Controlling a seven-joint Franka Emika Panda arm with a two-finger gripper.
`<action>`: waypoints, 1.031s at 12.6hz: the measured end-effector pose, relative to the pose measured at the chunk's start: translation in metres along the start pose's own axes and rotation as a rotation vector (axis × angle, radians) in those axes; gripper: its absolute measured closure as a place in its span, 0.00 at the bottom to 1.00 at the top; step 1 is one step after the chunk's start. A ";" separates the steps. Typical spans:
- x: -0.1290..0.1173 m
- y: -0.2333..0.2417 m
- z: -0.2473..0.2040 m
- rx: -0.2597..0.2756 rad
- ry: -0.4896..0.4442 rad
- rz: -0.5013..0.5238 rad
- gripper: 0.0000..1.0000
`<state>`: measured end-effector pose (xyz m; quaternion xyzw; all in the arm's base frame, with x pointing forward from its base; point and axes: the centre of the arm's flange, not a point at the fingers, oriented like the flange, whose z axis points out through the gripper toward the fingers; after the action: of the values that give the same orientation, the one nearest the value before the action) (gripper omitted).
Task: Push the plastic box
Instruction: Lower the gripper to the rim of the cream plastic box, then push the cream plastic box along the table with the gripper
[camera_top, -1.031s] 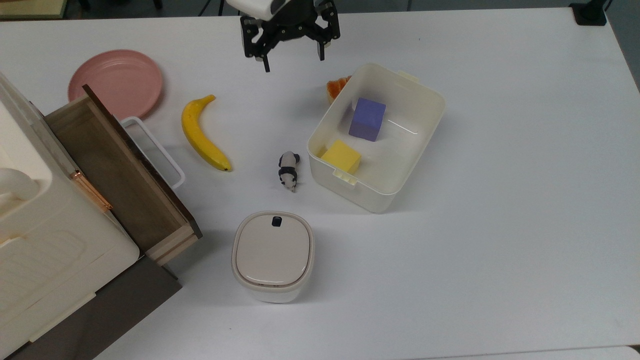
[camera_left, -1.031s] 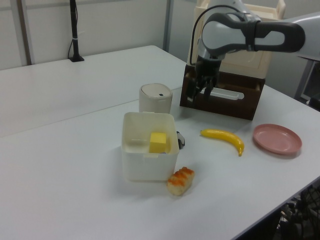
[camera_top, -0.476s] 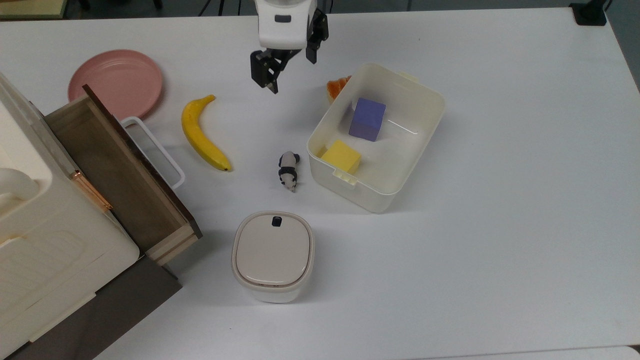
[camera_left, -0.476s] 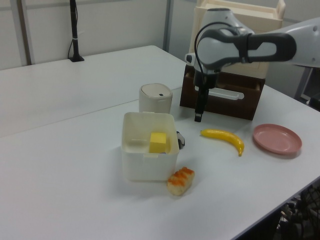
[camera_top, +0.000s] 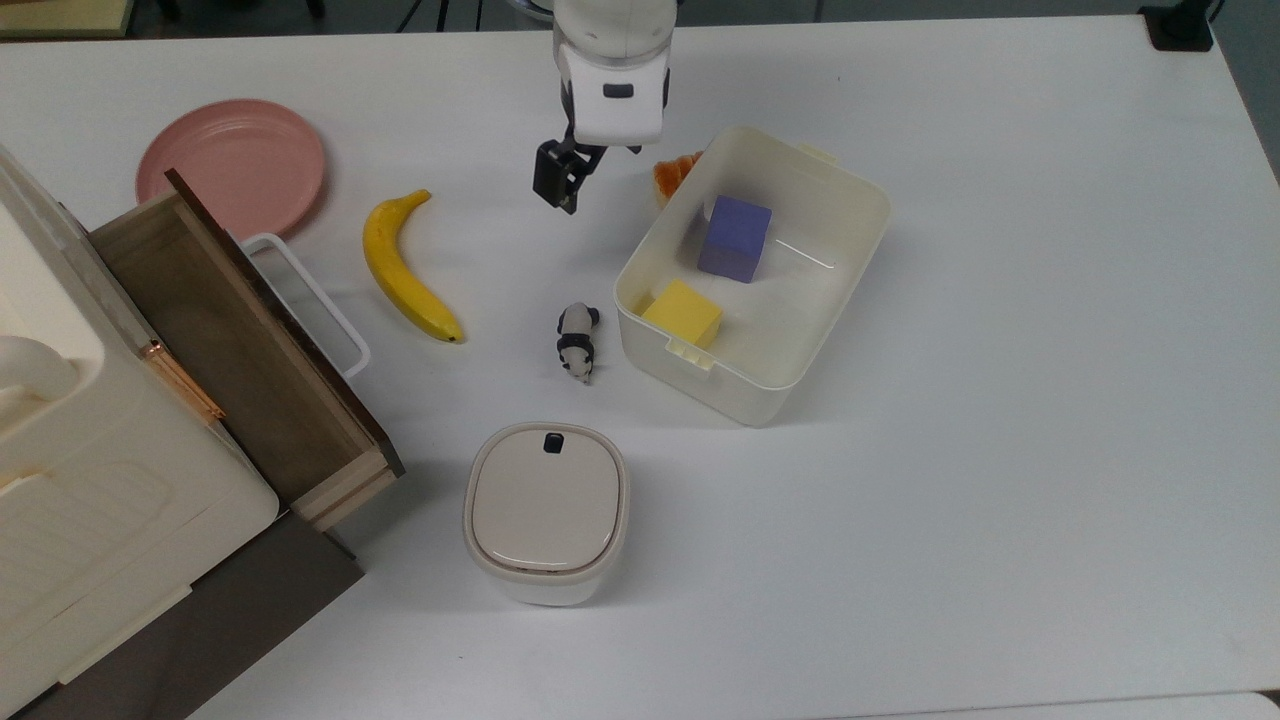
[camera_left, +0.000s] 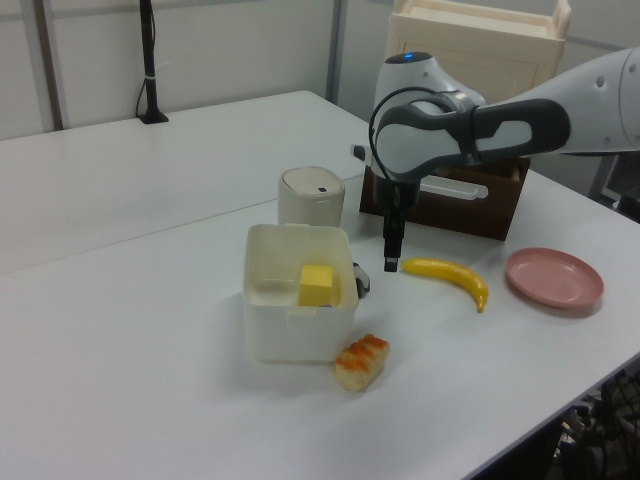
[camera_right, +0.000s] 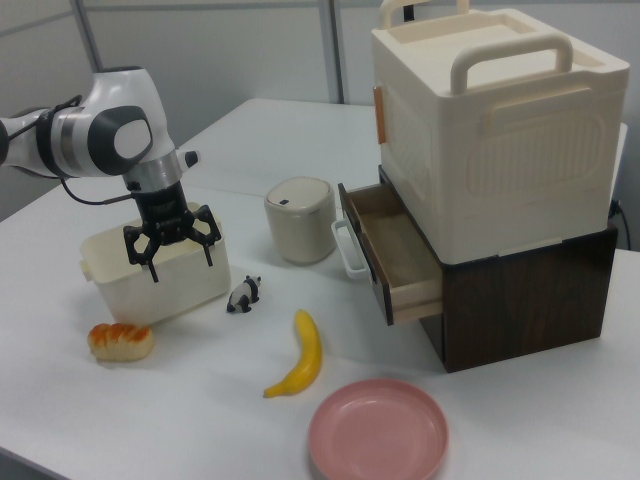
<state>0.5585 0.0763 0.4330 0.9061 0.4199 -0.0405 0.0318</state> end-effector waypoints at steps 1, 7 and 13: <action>0.004 -0.003 0.005 0.004 -0.007 -0.008 0.00; 0.013 -0.010 0.015 0.014 -0.022 -0.029 0.00; 0.039 -0.026 0.015 -0.017 0.018 -0.079 0.00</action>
<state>0.5628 0.1213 0.4136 0.8888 0.4559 -0.0301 0.0343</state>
